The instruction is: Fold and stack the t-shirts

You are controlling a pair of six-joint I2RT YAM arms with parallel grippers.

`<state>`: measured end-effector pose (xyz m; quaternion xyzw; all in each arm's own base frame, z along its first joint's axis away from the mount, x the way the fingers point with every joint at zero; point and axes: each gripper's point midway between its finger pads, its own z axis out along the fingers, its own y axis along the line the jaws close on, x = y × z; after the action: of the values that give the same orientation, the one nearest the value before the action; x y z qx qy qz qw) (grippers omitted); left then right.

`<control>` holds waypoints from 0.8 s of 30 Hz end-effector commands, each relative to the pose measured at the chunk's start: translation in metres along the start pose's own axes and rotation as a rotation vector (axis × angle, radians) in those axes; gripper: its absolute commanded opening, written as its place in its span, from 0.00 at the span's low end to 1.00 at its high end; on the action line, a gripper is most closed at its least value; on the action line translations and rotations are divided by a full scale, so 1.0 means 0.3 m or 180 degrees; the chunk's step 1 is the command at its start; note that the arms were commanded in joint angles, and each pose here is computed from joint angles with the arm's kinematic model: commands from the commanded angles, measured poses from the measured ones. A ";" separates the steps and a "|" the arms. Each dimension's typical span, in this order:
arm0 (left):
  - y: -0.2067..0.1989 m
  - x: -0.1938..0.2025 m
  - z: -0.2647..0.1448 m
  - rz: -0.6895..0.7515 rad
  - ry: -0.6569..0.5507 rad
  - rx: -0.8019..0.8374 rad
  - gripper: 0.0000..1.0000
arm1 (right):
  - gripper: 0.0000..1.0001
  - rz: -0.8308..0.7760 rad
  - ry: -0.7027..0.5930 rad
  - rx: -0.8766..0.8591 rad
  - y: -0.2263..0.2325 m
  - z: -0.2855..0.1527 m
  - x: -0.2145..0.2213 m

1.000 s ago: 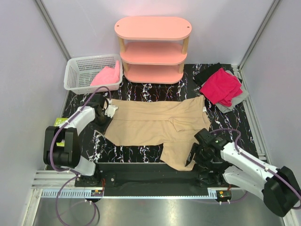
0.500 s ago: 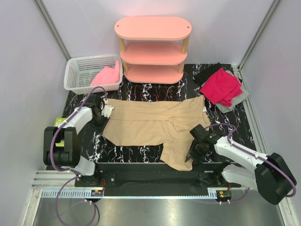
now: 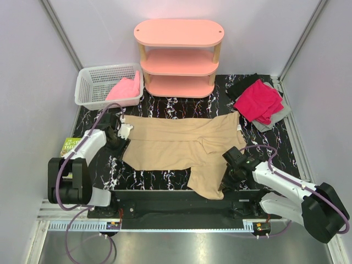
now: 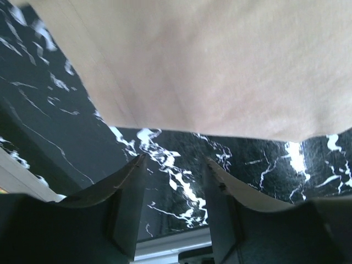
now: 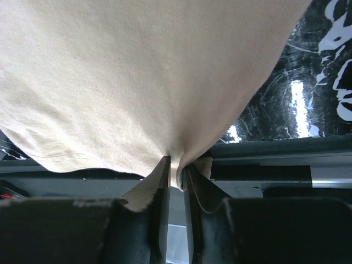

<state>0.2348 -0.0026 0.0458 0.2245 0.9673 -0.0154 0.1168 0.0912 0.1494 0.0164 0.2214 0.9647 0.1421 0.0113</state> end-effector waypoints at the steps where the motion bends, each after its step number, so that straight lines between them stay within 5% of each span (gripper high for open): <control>1: -0.022 0.047 0.005 0.0032 0.0035 0.0047 0.50 | 0.22 -0.0068 -0.0068 -0.0075 0.036 -0.021 -0.013; 24: 0.005 -0.034 0.074 -0.0055 0.0091 0.0031 0.54 | 0.21 -0.0128 -0.0101 -0.0267 0.085 -0.051 -0.014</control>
<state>0.2351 -0.0055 0.0259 0.2203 0.9715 -0.0206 0.0855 0.0953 0.1554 0.0250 0.2131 0.9636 0.1595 0.0236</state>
